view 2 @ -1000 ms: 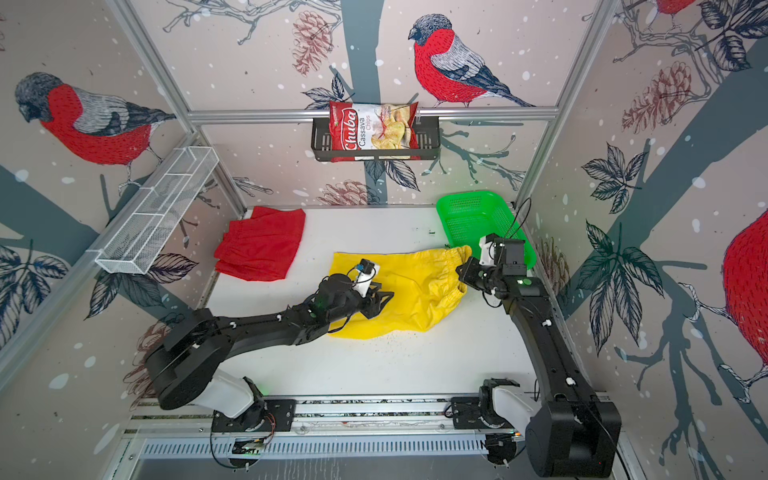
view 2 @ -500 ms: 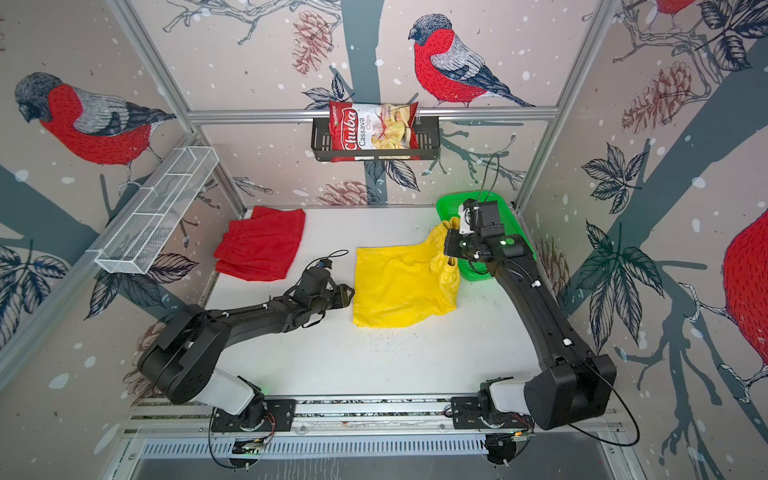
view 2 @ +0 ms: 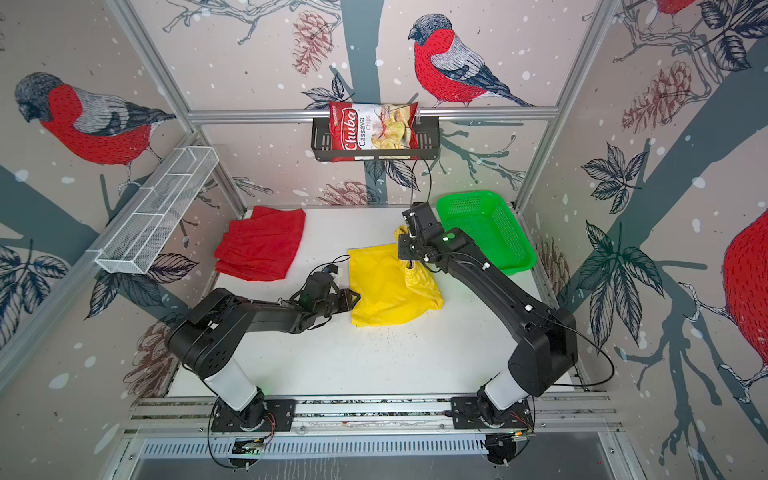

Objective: Fold and stack the shorts

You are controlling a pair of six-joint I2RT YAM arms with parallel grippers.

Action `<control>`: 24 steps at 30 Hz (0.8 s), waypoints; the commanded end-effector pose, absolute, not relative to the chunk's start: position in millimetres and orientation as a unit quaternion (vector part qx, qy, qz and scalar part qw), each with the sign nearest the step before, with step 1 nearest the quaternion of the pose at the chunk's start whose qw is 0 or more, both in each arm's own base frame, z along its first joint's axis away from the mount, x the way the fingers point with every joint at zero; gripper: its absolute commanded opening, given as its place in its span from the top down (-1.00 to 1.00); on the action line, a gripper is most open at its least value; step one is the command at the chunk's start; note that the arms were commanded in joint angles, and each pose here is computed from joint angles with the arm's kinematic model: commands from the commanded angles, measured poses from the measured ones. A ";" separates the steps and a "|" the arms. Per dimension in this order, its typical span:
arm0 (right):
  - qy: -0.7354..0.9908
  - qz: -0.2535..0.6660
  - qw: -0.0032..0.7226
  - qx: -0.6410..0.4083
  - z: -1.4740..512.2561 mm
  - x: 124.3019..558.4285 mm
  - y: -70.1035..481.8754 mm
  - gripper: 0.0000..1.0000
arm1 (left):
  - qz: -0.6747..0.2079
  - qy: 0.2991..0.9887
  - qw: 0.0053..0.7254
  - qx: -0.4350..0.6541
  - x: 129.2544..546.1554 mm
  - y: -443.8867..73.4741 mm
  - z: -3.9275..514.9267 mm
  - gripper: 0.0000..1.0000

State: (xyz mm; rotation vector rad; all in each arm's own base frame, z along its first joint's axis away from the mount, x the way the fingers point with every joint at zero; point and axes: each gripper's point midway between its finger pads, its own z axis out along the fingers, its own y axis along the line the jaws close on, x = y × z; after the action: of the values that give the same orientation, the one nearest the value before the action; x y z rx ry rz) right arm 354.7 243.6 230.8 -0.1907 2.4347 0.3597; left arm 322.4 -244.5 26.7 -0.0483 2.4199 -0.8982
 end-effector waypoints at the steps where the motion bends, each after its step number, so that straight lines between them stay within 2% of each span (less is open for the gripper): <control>1: 0.921 0.161 0.347 -0.071 233.6 359.5 270.4 0.76 | -0.325 0.913 0.245 -0.028 310.7 -239.7 10.2 0.38; 10: 0.934 0.190 0.281 -0.112 172.1 347.3 334.2 0.69 | -0.323 0.911 0.254 -0.039 311.9 -233.7 17.6 0.33; 12: 0.937 0.200 0.263 -0.117 152.4 346.5 346.1 0.54 | -0.329 0.908 0.256 -0.046 311.8 -230.9 23.3 0.26; 15: 0.934 0.233 0.235 -0.133 130.5 341.8 370.0 0.05 | -0.341 0.900 0.262 -0.064 310.7 -221.6 35.6 0.11; 17: 0.929 0.258 0.223 -0.146 132.0 338.4 382.8 -0.19 | -0.355 0.892 0.267 -0.078 309.0 -213.4 46.3 -0.08; 21: 0.912 0.281 0.257 -0.153 171.4 342.8 378.1 -0.31 | -0.390 0.868 0.297 -0.083 306.7 -200.3 78.7 -0.44; 24: 0.898 0.293 0.296 -0.144 202.8 347.3 354.2 -0.33 | -0.413 0.849 0.319 -0.085 305.3 -195.1 100.5 -0.55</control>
State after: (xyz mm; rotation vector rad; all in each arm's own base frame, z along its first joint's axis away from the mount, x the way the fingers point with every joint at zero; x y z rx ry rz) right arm 340.9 360.8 173.3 -0.3776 2.4907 0.7272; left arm 309.0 -193.5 84.9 -0.2311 2.2759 -1.0112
